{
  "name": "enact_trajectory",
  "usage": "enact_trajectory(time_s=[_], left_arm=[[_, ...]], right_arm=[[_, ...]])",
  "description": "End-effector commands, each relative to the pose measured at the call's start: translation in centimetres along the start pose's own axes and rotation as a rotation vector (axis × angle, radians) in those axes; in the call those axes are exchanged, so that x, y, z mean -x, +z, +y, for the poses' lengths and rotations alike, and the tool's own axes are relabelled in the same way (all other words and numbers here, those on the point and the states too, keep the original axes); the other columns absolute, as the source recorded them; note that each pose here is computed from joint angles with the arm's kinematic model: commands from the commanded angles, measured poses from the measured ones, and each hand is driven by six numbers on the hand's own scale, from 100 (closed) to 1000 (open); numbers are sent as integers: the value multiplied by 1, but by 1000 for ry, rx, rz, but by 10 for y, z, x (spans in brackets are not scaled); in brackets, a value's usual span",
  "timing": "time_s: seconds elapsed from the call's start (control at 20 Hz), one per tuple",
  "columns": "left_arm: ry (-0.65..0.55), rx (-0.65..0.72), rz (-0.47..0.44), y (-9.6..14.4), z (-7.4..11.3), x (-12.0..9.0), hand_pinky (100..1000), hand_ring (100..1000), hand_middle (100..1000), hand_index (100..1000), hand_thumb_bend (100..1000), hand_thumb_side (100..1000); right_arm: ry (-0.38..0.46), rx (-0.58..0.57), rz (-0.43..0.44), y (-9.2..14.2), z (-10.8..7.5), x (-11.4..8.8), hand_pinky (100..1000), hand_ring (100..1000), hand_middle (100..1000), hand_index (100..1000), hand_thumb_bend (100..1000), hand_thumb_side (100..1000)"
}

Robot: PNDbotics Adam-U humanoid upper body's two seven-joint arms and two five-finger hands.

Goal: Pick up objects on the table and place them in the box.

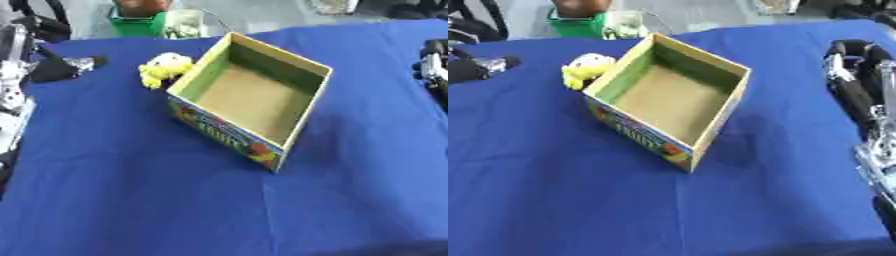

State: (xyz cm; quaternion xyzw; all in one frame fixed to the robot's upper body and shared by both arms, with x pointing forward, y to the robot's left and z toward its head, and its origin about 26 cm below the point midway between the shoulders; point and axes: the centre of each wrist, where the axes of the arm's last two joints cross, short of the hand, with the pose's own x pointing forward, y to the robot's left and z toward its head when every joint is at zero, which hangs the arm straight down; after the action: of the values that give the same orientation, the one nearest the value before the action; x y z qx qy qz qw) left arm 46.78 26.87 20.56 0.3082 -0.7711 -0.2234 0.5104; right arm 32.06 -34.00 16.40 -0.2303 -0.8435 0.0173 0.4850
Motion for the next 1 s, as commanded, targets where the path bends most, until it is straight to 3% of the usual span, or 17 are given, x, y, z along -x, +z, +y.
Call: enact_trajectory(time_s=[0.05,1.0], left_arm=[[-61,7,-21,-11,5,-9,530,677,637,669,888,236],[-353,85,51,-35,-25,-9,571,695,660,693,916,219]], right_arm=[[17,-14,-36,-6,-5,-9,602,596,607,710,100,483],[9,-79,-50,-9,3,-14,601,595,603,706,100,482]])
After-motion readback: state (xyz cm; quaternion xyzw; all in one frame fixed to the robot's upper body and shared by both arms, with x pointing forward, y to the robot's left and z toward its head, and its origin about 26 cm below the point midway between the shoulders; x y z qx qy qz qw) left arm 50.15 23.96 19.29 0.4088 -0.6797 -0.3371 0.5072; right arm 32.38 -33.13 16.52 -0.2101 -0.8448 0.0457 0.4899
